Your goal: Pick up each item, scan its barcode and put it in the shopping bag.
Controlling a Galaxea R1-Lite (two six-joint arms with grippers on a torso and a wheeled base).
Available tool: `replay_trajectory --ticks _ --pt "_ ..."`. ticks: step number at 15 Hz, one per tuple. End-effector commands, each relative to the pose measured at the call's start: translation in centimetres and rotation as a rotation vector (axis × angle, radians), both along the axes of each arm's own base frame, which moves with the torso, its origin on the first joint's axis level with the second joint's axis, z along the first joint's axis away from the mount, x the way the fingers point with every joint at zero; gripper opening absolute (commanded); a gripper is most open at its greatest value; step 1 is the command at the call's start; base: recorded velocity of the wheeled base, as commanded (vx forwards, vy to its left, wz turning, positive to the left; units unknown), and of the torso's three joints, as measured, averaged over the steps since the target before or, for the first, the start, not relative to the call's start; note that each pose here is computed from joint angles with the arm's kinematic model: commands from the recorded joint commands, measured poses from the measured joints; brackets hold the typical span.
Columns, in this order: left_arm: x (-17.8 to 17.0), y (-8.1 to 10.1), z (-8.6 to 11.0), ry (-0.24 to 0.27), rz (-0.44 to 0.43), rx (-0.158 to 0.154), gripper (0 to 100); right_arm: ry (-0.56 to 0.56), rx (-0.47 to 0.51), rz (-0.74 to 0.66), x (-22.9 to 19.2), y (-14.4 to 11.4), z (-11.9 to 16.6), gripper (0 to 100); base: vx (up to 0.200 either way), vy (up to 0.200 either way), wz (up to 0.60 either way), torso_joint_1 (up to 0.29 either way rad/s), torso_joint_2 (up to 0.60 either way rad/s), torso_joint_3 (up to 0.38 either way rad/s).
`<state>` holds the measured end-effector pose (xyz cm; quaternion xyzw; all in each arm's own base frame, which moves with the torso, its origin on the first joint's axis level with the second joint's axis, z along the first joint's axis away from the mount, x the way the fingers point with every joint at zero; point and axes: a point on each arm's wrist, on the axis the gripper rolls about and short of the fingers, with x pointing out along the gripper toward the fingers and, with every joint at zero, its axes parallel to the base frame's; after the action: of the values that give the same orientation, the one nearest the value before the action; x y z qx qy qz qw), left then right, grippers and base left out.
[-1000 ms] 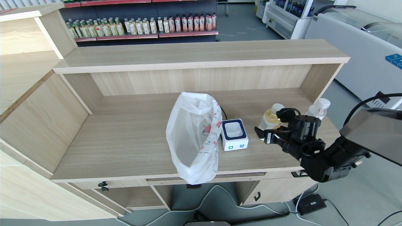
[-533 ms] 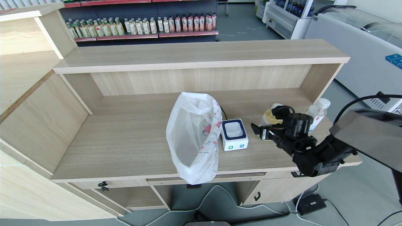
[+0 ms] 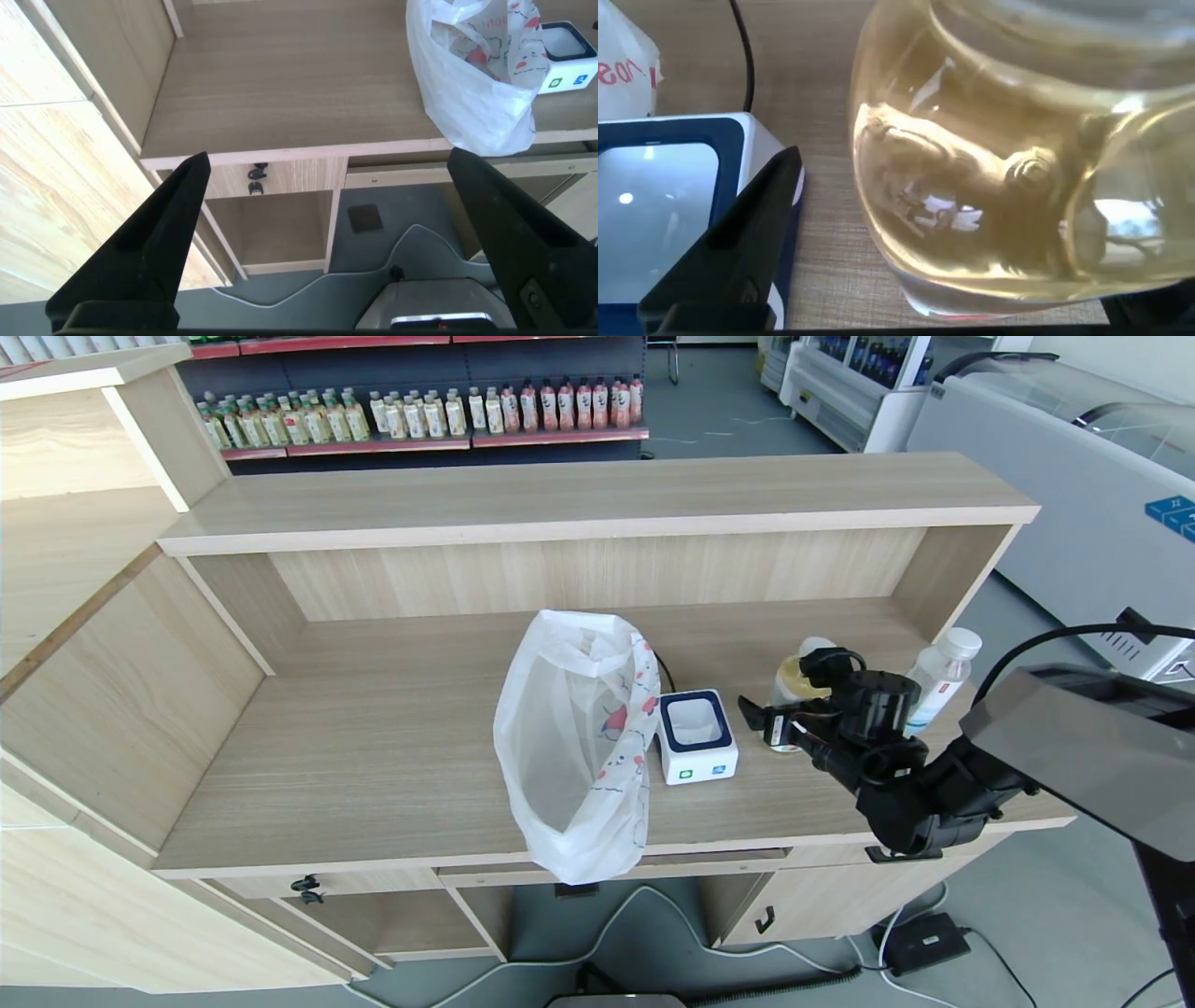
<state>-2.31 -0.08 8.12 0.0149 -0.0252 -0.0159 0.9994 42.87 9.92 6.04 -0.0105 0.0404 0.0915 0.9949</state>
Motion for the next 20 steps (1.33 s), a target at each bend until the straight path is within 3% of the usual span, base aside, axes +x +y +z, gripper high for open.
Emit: replay_trajectory --ticks 1,2,3,9,13,16,18,20 --pt "0.0 0.0 0.0 -0.002 0.000 0.000 100 -0.010 0.004 0.010 0.3 -0.2 0.1 100 0.000 0.000 0.00 0.000 0.00 0.000" --pt "0.0 0.0 0.0 -0.001 0.000 0.000 100 -0.023 0.006 0.020 0.4 -0.3 0.5 100 0.000 0.000 0.00 0.000 0.00 0.000" --pt "0.0 0.0 0.0 -0.001 0.000 0.000 100 -0.040 0.010 0.029 0.5 -0.3 1.0 0 0.000 0.000 0.00 0.000 0.00 0.000" --pt "0.0 0.0 0.0 -0.001 0.000 0.000 100 -0.060 -0.047 0.012 0.6 -1.4 1.7 0 0.000 0.000 0.00 0.000 0.00 0.000" --pt "0.0 0.0 0.0 -0.001 0.000 0.000 100 -0.019 -0.112 0.031 -1.9 -1.9 1.8 0 0.000 0.000 0.00 0.000 0.00 0.000" --pt "0.0 0.0 0.0 -0.001 0.000 0.000 100 -0.039 -0.048 0.071 -4.0 -3.2 5.3 0 0.000 0.000 0.00 0.000 0.00 0.000" --pt "0.0 0.0 0.0 -0.002 0.000 0.000 100 -0.020 0.021 0.106 -5.9 -4.4 9.6 0 0.000 0.000 0.00 0.000 0.00 0.000" --pt "0.0 0.0 0.0 -0.001 0.000 0.000 100 0.009 0.113 0.239 -9.3 -5.3 14.6 0 0.000 0.000 0.00 0.000 0.00 0.000"
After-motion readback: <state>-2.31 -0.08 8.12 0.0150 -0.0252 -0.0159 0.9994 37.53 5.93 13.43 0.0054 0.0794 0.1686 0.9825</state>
